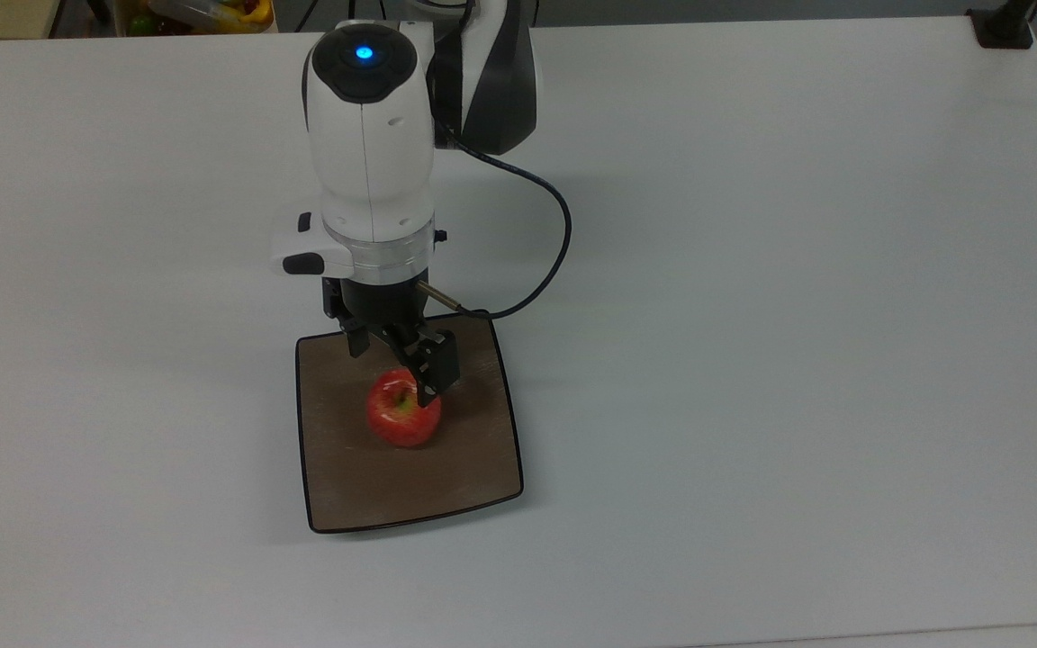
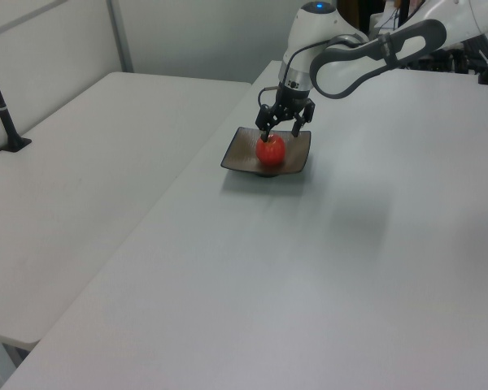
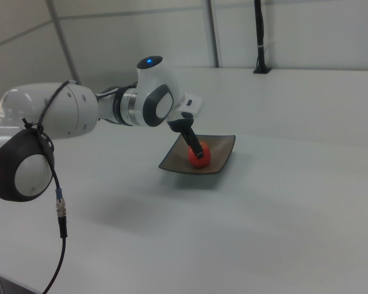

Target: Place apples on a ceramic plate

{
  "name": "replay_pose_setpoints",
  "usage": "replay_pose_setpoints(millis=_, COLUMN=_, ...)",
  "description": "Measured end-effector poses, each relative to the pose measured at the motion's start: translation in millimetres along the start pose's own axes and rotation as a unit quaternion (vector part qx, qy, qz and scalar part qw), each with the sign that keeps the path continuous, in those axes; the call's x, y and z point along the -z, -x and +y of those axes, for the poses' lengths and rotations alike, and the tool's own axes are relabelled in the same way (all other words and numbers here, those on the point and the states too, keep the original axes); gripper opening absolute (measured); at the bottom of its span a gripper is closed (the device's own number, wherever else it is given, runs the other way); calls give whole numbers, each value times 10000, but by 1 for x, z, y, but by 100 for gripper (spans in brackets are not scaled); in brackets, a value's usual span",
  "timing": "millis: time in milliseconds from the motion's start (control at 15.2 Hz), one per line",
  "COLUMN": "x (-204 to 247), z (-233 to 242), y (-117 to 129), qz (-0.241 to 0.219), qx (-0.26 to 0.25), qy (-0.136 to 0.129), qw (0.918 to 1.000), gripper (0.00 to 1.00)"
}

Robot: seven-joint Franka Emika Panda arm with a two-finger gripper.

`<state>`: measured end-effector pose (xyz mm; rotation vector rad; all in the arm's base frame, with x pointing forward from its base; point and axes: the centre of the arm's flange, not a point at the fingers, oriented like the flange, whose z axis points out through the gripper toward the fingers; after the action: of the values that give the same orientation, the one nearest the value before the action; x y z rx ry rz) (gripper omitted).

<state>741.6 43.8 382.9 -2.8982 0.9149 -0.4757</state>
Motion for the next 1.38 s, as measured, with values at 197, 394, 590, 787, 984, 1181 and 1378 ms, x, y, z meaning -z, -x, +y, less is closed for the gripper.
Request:
replay_pose_setpoints(millis=197, x=16, z=3, y=-4, qz=-39, qx=257, qy=162, qw=9995, gripper=100)
replay_pose_setpoints(millis=394, x=47, z=6, y=3, qz=-390, qx=975, qy=402, qw=9937, gripper=100)
replay_pose_setpoints(millis=590, x=90, z=14, y=16, qz=-830, qx=1890, qy=599, qw=9766, gripper=100)
replay_pose_setpoints(millis=787, x=129, z=27, y=33, qz=-1022, qx=2332, qy=665, qw=9647, gripper=100)
replay_pose_setpoints(millis=984, x=157, z=39, y=60, qz=-1064, qx=2466, qy=679, qw=9609, gripper=100)
replay_pose_setpoints(millis=1181, x=172, z=47, y=83, qz=-1129, qx=2504, qy=638, qw=9594, gripper=100)
replay_pose_setpoints(millis=1378, x=186, z=60, y=83, qz=-1106, qx=2281, qy=377, qw=9666, gripper=100)
